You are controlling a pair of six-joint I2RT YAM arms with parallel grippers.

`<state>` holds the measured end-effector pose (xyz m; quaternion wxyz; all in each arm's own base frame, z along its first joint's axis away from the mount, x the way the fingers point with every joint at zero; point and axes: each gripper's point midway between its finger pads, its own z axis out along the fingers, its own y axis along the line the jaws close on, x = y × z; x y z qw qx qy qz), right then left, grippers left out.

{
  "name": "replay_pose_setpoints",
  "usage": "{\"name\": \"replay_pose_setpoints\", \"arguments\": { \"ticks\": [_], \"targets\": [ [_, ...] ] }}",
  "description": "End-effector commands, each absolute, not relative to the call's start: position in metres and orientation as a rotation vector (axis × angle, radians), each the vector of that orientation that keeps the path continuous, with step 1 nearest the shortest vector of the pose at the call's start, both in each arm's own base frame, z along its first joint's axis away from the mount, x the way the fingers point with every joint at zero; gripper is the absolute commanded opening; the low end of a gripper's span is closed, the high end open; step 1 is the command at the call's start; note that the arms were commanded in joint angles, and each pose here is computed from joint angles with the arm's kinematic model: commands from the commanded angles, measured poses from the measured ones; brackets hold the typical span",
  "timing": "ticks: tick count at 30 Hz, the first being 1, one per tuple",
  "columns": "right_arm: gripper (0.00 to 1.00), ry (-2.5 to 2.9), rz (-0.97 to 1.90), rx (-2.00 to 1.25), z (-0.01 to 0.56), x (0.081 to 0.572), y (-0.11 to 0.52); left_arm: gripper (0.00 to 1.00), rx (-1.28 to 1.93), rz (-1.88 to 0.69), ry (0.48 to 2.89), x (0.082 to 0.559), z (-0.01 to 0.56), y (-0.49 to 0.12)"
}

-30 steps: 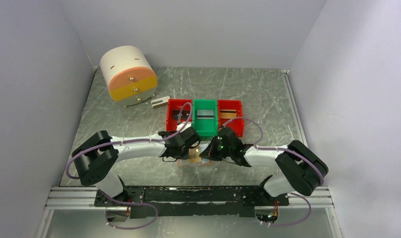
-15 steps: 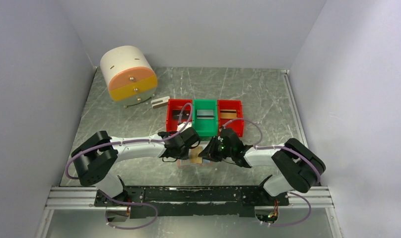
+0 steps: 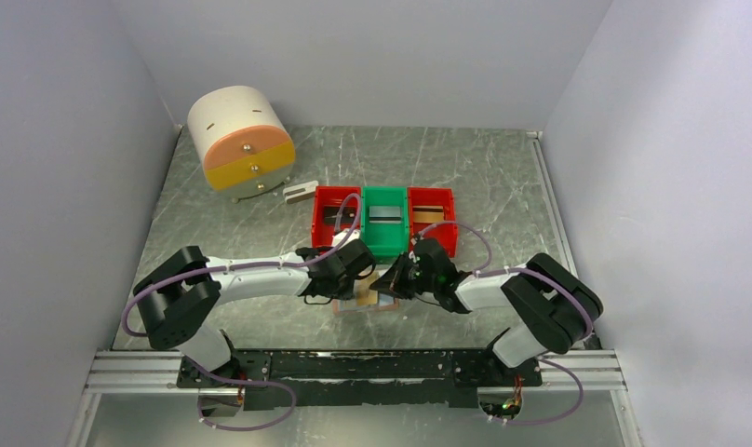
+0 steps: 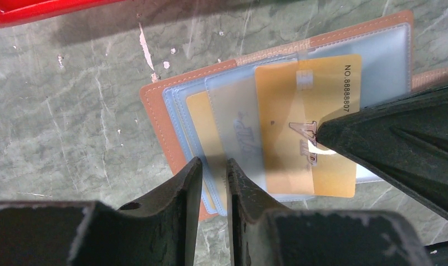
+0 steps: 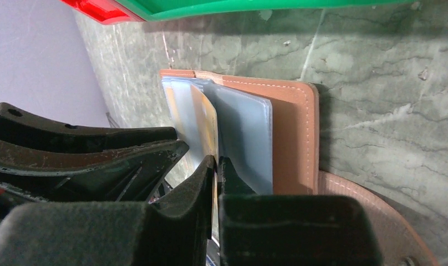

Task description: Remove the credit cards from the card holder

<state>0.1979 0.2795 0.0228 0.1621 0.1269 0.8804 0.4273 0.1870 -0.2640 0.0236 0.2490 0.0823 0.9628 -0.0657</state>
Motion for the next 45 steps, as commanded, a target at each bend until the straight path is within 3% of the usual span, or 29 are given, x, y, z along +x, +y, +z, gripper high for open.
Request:
{"name": "replay_pose_setpoints", "arguments": {
  "ticks": [1, 6, 15, 22, 30, 45],
  "targets": [
    [0.03, 2.512, 1.151, 0.399, 0.014, 0.201, 0.265, 0.28, 0.292, -0.05, 2.707, 0.166, 0.0, -0.237],
    [0.01, 2.513, 1.153, 0.391, 0.015, 0.196, 0.26, 0.29, 0.29, -0.053, 2.702, 0.168, 0.001, -0.239],
    [0.17, 2.515, 1.188, 0.388, 0.016, 0.19, 0.26, 0.3, 0.286, -0.079, 2.694, 0.17, 0.004, -0.245],
    [0.0, 2.499, 1.214, 0.4, 0.021, 0.191, 0.262, 0.3, 0.283, -0.078, 2.695, 0.17, 0.004, -0.244],
    [0.0, 2.482, 1.174, 0.386, 0.028, 0.194, 0.255, 0.33, 0.271, -0.102, 2.678, 0.172, 0.012, -0.247],
    [0.0, 2.315, 1.196, 0.202, 0.068, 0.202, 0.254, 0.63, 0.199, -0.27, 2.566, 0.191, 0.055, -0.263]
  ]
}}
